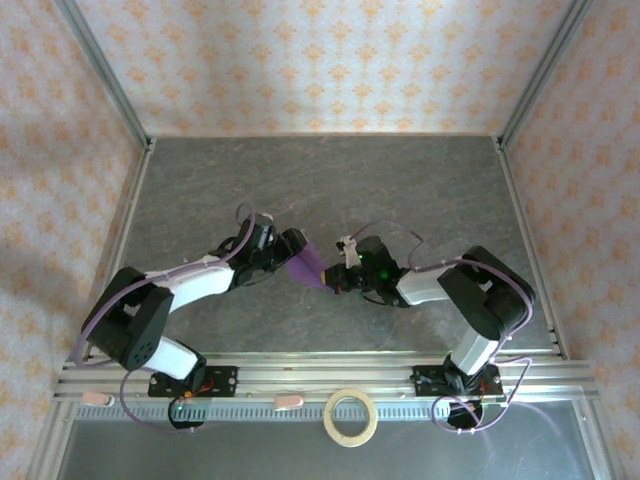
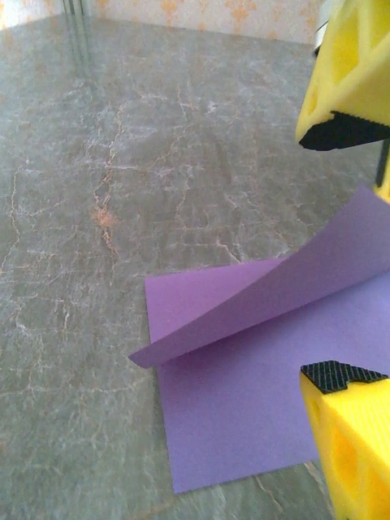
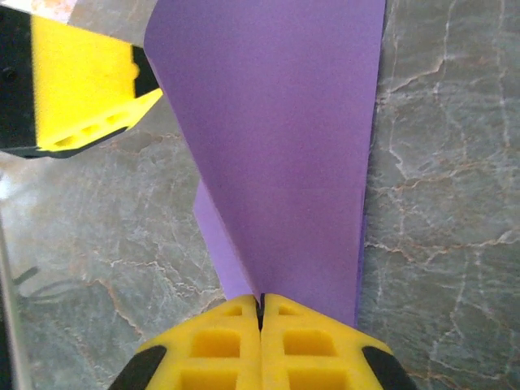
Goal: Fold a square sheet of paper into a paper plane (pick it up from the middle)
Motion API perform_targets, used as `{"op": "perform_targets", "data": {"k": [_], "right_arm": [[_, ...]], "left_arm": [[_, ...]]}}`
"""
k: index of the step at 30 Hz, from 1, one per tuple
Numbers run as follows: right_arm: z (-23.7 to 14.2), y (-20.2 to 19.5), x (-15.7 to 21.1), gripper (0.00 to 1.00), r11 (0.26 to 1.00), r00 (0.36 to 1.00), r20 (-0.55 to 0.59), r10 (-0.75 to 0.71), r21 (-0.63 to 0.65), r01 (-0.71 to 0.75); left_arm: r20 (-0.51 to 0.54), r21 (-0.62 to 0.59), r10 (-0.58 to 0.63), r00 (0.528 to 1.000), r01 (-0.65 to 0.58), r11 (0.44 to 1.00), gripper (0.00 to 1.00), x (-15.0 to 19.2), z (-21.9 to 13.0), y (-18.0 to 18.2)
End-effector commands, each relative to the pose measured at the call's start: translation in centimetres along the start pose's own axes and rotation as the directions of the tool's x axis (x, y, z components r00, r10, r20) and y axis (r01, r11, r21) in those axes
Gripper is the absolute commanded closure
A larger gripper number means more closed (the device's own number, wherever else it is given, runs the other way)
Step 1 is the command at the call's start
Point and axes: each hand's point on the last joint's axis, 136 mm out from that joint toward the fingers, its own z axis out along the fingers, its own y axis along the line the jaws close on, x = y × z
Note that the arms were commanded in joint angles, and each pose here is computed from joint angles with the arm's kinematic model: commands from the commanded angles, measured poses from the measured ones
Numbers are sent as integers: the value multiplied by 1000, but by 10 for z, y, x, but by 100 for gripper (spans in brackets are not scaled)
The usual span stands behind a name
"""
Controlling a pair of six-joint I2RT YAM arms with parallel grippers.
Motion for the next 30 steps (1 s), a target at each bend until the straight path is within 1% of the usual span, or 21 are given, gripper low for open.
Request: {"op": "perform_targets", "data": {"k": [1, 5, 10, 13, 15, 16, 18, 20, 22, 27, 30], "right_arm": [[-2, -1, -6, 95, 992, 994, 36, -104, 82, 101], [-1, 0, -2, 94, 971, 979, 29, -203, 136, 197], [-5, 0, -1, 93, 929, 946, 35, -321, 207, 307], [-7, -3, 2, 90, 896, 923, 17, -384, 250, 368], [-8, -5, 4, 89, 874, 908, 6, -420, 272, 403], [-8, -6, 4, 88, 863, 900, 0, -436, 282, 418], [-9, -7, 5, 82, 836, 881, -10, -474, 308, 453], [-10, -9, 6, 78, 804, 860, -27, -510, 339, 488], [-11, -12, 6, 76, 770, 840, -44, -541, 374, 516], [-14, -16, 4, 72, 697, 798, -83, -596, 440, 566], [-15, -17, 3, 71, 677, 786, -91, -611, 454, 579]], "left_arm": [[-19, -3, -4, 1000, 4, 1000, 27, 0, 7, -13], [-38, -27, -17, 999, 16, 1000, 29, 1, 17, -10], [-62, -87, -16, 998, 10, 996, 42, 5, 26, 4], [-66, -99, -23, 998, 16, 995, 54, 10, 26, 12], [-66, -102, -28, 997, 21, 995, 67, 11, 26, 15], [-65, -102, -27, 998, 21, 995, 72, 11, 25, 16], [-63, -107, -28, 998, 21, 994, 84, 12, 25, 17], [-60, -104, -33, 998, 26, 994, 91, 11, 24, 17], [-63, -93, -33, 997, 27, 995, 96, 11, 23, 13], [-64, -80, -35, 997, 30, 996, 99, 10, 22, 10], [-67, -78, -37, 997, 32, 996, 99, 11, 22, 10]]}}
